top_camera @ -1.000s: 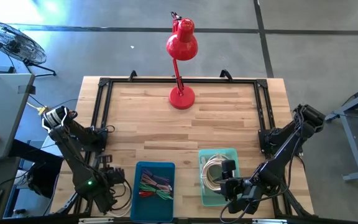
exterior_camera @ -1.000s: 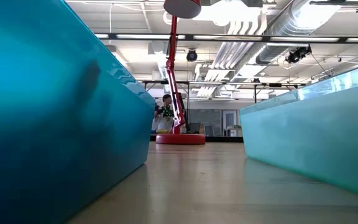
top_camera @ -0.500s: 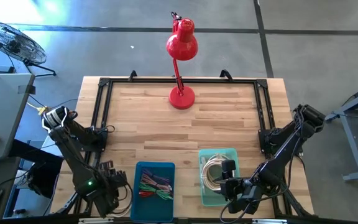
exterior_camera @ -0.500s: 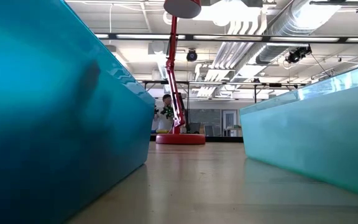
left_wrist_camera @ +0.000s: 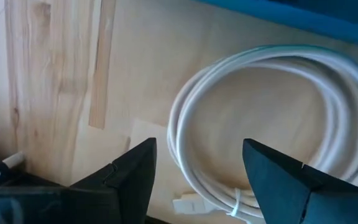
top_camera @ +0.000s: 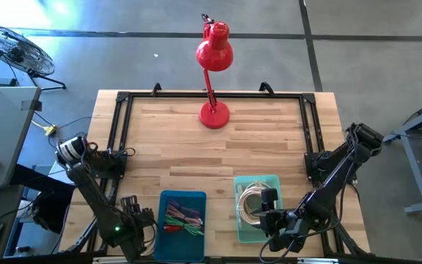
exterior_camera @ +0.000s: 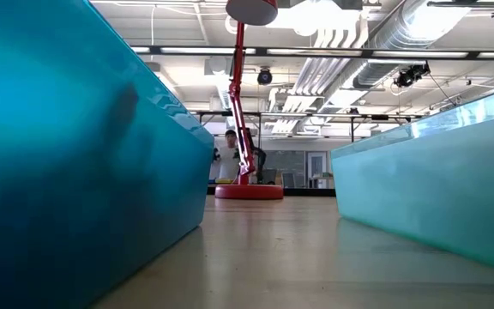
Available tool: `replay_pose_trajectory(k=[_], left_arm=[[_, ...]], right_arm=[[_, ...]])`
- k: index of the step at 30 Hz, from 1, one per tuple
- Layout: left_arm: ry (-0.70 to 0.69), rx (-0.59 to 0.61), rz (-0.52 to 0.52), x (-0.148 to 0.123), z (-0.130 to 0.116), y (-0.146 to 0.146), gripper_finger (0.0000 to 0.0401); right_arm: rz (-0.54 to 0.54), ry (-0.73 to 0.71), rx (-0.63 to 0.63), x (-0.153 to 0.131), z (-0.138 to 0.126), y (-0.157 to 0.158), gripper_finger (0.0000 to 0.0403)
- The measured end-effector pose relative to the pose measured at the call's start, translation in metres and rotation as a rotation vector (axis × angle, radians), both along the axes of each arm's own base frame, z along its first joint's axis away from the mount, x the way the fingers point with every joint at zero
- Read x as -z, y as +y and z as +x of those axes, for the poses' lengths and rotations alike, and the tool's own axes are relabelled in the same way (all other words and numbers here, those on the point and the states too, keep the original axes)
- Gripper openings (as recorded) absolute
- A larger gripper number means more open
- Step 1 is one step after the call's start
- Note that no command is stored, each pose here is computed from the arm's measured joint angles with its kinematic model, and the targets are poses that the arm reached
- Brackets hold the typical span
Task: Pick & Place USB Port
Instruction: Put the white USB cable into the green bin
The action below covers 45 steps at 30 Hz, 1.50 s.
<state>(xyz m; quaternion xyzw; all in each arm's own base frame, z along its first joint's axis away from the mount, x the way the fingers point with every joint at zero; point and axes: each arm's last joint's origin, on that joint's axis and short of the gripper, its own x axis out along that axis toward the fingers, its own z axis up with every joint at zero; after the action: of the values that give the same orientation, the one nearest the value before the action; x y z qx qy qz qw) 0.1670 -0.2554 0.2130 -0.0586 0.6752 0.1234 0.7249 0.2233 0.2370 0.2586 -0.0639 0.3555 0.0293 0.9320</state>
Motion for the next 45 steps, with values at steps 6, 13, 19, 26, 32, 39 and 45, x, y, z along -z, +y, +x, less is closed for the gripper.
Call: replay_pose_trajectory(k=[6, 13, 19, 26, 32, 39, 45], left_arm=[[0.021, -0.023, 0.009, 0.002, 0.0, 0.0, 0.0233], [0.029, -0.03, 0.001, 0.002, -0.001, 0.0, 0.0233], [0.044, -0.001, 0.007, 0.002, -0.001, 0.001, 0.0233], [0.06, 0.02, 0.075, 0.002, -0.004, 0.006, 0.0233], [0.092, 0.099, 0.063, 0.0, -0.005, 0.007, 0.0233], [0.072, 0.148, -0.026, -0.026, -0.008, 0.02, 0.0233], [-0.112, 0.099, -0.013, -0.056, -0.019, 0.036, 0.0233]], right_arm=[[-0.005, -0.004, 0.002, 0.0, 0.0, 0.0, 0.0169], [-0.006, -0.004, 0.002, 0.0, 0.0, 0.0, 0.0169], [-0.006, -0.004, 0.002, 0.0, 0.0, 0.0, 0.0169], [-0.007, -0.004, 0.001, 0.0, 0.0, 0.0, 0.0169], [-0.037, -0.016, -0.004, 0.0, 0.0, -0.001, 0.0169], [-0.048, -0.031, 0.013, -0.001, 0.001, -0.001, 0.0169], [-0.021, -0.016, 0.01, 0.0, 0.0, -0.001, 0.0169]])
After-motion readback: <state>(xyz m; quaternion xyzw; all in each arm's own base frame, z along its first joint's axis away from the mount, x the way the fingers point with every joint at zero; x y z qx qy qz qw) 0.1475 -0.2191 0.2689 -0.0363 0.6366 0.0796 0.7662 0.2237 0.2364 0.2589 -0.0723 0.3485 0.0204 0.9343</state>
